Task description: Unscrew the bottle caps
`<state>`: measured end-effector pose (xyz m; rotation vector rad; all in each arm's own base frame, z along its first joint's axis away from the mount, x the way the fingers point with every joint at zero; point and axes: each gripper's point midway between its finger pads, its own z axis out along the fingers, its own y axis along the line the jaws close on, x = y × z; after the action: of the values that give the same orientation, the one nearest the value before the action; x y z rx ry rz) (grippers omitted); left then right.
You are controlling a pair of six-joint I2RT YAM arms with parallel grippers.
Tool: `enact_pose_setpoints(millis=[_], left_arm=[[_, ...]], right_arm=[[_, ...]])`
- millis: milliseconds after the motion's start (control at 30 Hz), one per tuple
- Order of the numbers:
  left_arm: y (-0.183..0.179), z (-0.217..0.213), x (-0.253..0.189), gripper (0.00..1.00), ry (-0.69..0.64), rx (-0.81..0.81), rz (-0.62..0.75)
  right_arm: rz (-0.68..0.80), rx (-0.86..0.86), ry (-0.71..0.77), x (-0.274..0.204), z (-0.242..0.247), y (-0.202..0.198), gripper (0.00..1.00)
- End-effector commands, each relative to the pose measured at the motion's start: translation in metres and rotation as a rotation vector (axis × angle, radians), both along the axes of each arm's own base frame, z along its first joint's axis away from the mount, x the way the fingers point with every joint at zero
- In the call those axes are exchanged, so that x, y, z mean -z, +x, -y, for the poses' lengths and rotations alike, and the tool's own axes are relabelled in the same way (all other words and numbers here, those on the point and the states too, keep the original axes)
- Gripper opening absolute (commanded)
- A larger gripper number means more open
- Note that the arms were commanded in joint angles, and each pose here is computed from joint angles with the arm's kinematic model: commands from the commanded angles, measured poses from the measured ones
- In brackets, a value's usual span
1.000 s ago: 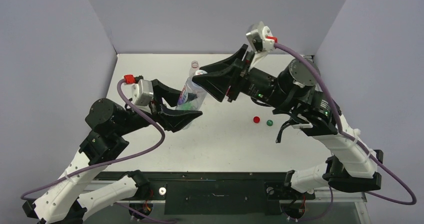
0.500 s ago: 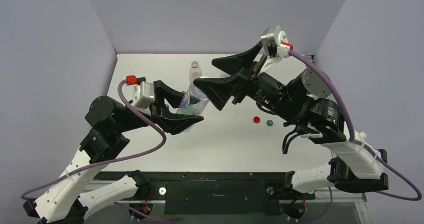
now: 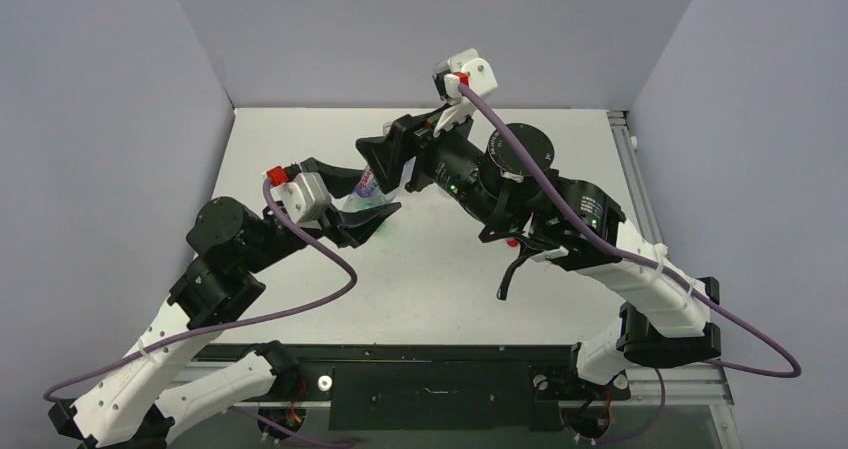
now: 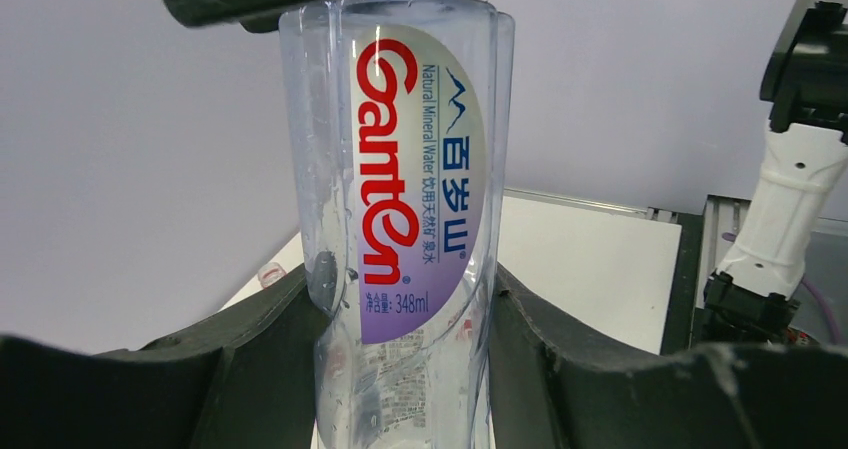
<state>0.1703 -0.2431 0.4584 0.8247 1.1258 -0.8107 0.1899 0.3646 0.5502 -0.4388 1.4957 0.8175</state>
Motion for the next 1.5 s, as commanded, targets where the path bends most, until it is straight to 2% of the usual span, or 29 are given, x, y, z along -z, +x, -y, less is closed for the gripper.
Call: enact_pose_setpoints(millis=[0,300,433,467,600,700,800,833,900,933,1000,1167,1333,1467], left_arm=[[0.006,-0.011,-0.014,0.20,-0.038,-0.067,0.057],[0.003,-0.011,-0.015,0.20,-0.073,-0.057,0.021],[-0.008,-0.007,-0.027,0.20,-0.143,0.009,-0.044],[-0.015,-0.004,-0.029,0.20,-0.145,0.052,-0.053],[-0.061,0.007,-0.046,0.20,-0.181,0.312,-0.125],[-0.086,0.012,-0.045,0.21,-0.149,0.458,-0.170],[-0.088,0.014,-0.043,0.20,-0.134,0.478,-0.177],[-0.084,0.014,-0.043,0.18,-0.139,0.458,-0.176],[-0.075,0.013,-0.042,0.15,-0.147,0.407,-0.158],[-0.070,0.014,-0.039,0.14,-0.144,0.382,-0.148],[-0.058,0.012,-0.037,0.13,-0.149,0.315,-0.129],[-0.029,0.004,-0.034,0.13,-0.151,0.145,-0.062],[0.010,-0.007,-0.015,0.11,-0.086,-0.064,-0.030],[0.015,-0.010,-0.015,0.10,-0.080,-0.100,-0.005]], right_arm=[[0.009,0.032,0.056,-0.019,0.021,-0.003,0.54],[0.011,-0.075,0.105,-0.024,0.019,-0.016,0.01],[0.068,-0.283,0.115,-0.035,0.012,-0.040,0.00],[0.099,-0.378,0.111,-0.039,0.010,-0.055,0.00],[0.174,-0.556,0.128,-0.051,0.019,-0.080,0.00],[0.201,-0.581,0.125,-0.052,0.026,-0.084,0.00],[0.187,-0.529,0.108,-0.048,0.031,-0.076,0.00],[0.174,-0.489,0.105,-0.046,0.031,-0.068,0.02],[0.141,-0.407,0.090,-0.040,0.031,-0.053,0.26],[0.125,-0.380,0.081,-0.036,0.030,-0.048,0.54],[0.095,-0.302,0.067,-0.031,0.029,-0.035,0.75],[0.043,-0.124,0.094,-0.028,0.027,-0.015,0.80],[-0.012,-0.012,0.146,-0.027,0.027,-0.002,0.81],[-0.019,0.008,0.144,-0.026,0.027,0.001,0.79]])
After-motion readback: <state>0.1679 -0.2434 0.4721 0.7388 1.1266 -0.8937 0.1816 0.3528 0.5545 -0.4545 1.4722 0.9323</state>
